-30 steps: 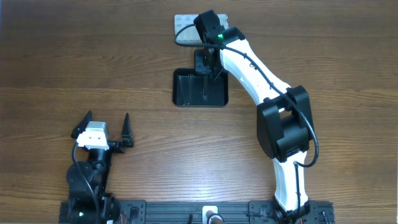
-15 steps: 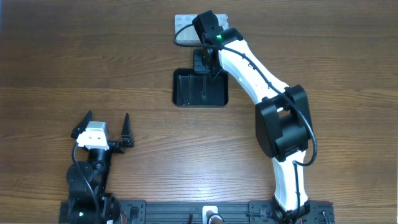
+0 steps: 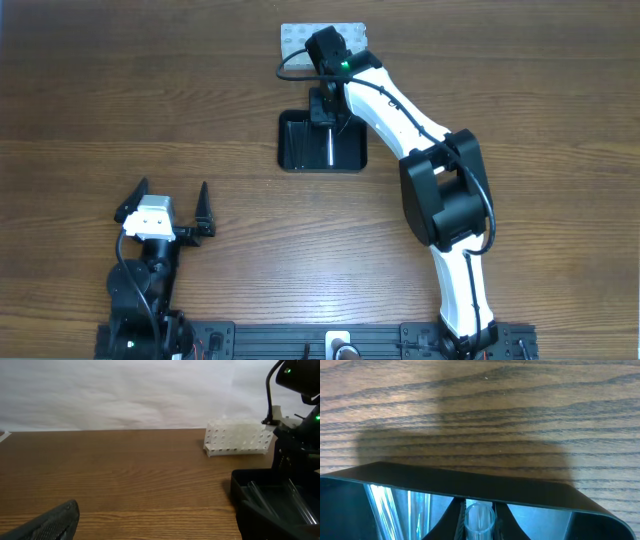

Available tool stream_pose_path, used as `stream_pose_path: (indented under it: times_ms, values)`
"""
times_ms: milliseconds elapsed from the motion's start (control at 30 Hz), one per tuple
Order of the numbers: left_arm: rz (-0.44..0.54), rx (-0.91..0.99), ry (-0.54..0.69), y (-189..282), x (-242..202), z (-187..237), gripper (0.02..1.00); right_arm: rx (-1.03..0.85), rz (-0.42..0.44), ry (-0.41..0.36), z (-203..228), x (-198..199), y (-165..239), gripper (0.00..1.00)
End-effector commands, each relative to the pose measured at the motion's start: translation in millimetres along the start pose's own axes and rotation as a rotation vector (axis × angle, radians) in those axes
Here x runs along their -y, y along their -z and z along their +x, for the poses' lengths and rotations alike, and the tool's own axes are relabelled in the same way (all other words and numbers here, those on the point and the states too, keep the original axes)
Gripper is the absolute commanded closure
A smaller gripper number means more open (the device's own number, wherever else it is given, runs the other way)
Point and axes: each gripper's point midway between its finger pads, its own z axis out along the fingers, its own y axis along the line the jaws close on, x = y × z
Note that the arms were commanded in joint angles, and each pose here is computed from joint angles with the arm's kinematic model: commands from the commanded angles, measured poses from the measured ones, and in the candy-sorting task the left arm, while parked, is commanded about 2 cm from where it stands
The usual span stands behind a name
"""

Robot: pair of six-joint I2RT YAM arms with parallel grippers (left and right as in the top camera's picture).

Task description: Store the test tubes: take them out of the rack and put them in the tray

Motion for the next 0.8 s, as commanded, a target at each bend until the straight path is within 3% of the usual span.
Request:
stream_pose_path:
  times_ms: [33,167,267,333,533,700,800]
  values:
    - [0.008,0.000,0.014,0,1,1,0.018,-0.013,0.028,0.000,5,3,-9,0.873]
    - [0.008,0.000,0.014,0,1,1,0.018,-0.009,0.025,0.003,5,2,-6,0.787]
    - [0.007,0.000,0.014,0,1,1,0.018,0.003,0.017,0.039,5,-3,4,0.665]
    - [0.008,0.000,0.014,0,1,1,0.018,0.025,0.005,0.062,2,-9,19,0.636]
    - [0.008,0.000,0.014,0,1,1,0.018,0.187,-0.026,0.109,-20,-18,93,0.599]
    - [0.008,0.000,0.014,0,1,1,0.018,0.486,0.018,0.105,-62,-3,187,0.507]
    - [0.008,0.000,0.014,0,1,1,0.018,0.622,0.058,0.111,-87,10,216,0.494]
